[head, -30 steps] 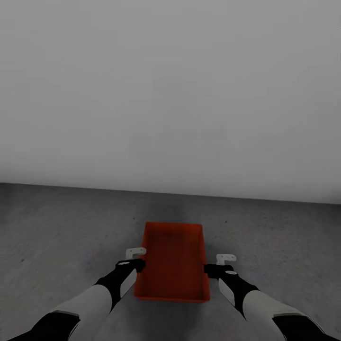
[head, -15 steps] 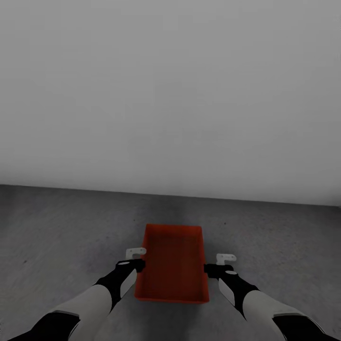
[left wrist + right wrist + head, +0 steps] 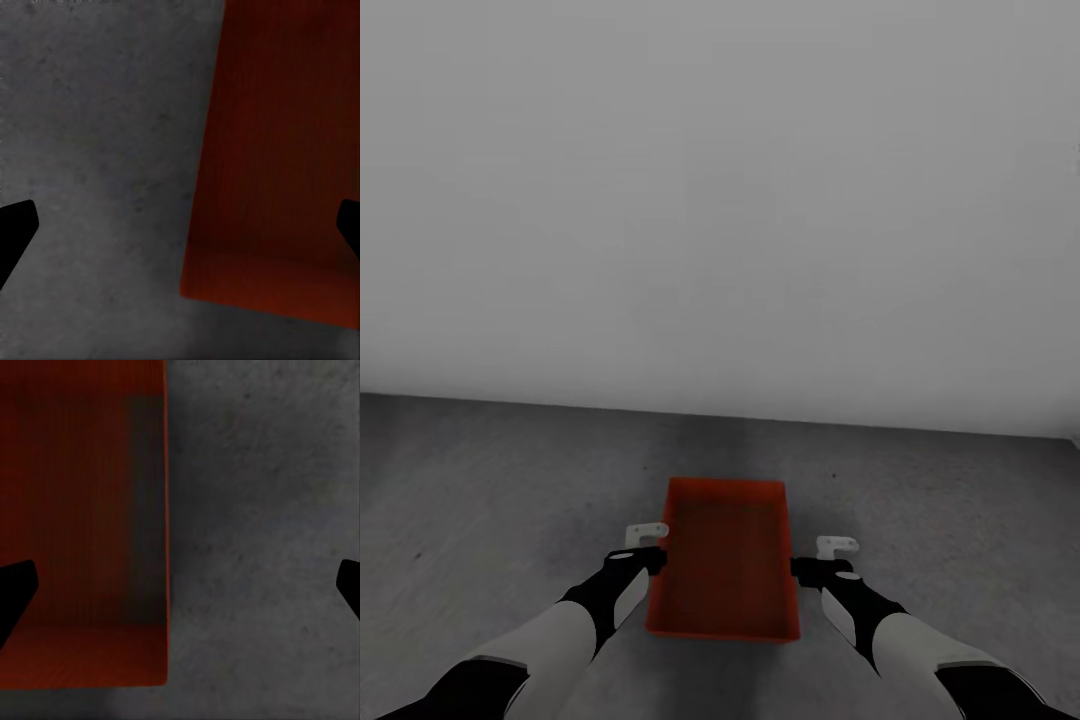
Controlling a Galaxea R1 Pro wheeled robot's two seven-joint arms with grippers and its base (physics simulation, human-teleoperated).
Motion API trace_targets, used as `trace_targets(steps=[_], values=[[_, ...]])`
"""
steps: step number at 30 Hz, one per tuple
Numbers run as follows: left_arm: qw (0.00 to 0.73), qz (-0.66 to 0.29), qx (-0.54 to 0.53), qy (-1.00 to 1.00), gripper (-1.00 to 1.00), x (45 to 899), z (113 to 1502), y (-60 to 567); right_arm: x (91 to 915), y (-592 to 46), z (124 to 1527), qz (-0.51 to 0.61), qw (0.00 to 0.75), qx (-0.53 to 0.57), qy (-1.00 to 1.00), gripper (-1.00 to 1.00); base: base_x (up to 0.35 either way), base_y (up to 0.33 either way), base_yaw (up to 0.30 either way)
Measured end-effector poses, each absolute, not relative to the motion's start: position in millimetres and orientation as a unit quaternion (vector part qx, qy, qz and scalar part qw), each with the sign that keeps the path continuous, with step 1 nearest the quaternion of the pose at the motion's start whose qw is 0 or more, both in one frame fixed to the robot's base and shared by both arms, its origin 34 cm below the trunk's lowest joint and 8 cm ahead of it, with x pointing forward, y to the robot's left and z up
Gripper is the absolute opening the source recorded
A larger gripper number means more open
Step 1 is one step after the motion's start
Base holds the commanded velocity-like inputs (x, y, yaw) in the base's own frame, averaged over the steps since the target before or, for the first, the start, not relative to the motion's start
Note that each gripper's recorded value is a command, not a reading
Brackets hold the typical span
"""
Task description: Move the two storage containers from the living room to the garage. In the garage, place one container on the floor and stack the other container on top of it (either order is fine).
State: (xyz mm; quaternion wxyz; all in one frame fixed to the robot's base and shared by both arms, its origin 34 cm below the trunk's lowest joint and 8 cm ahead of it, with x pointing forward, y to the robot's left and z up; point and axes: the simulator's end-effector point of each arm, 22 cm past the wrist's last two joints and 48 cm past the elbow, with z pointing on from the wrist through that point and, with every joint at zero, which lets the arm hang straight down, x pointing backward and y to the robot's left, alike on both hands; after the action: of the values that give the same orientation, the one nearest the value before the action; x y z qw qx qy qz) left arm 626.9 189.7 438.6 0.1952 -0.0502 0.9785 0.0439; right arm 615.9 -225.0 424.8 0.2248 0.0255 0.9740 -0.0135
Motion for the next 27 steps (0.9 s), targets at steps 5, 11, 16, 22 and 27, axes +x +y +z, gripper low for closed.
trace_targets(steps=[5, 11, 16, 22, 27], values=[[0.195, 0.044, -0.05, 0.978, 1.0, 627.6, 447.6, 189.7, 616.4, -225.0, 433.6, -0.014, 0.224, 0.025, 0.974, 1.0, 0.0, 0.0, 0.0], [0.195, 0.044, -0.05, 0.978, 1.0, 628.4, 458.3, 189.7, 617.0, -225.0, 444.2, -0.013, 0.224, 0.025, 0.974, 1.0, 0.0, 0.0, 0.0], [0.195, 0.044, -0.05, 0.979, 1.0, 628.8, 466.9, 189.7, 617.5, -225.0, 452.9, -0.013, 0.224, 0.025, 0.974, 1.0, 0.0, 0.0, 0.0], [0.195, 0.044, -0.05, 0.979, 1.0, 629.1, 477.1, 189.7, 617.9, -225.0, 463.2, -0.013, 0.224, 0.026, 0.974, 1.0, 0.0, 0.0, 0.0], [0.195, 0.044, -0.05, 0.979, 1.0, 629.4, 485.5, 189.6, 618.2, -225.3, 471.6, -0.014, 0.224, 0.025, 0.974, 1.0, 0.0, 0.0, 0.0]])
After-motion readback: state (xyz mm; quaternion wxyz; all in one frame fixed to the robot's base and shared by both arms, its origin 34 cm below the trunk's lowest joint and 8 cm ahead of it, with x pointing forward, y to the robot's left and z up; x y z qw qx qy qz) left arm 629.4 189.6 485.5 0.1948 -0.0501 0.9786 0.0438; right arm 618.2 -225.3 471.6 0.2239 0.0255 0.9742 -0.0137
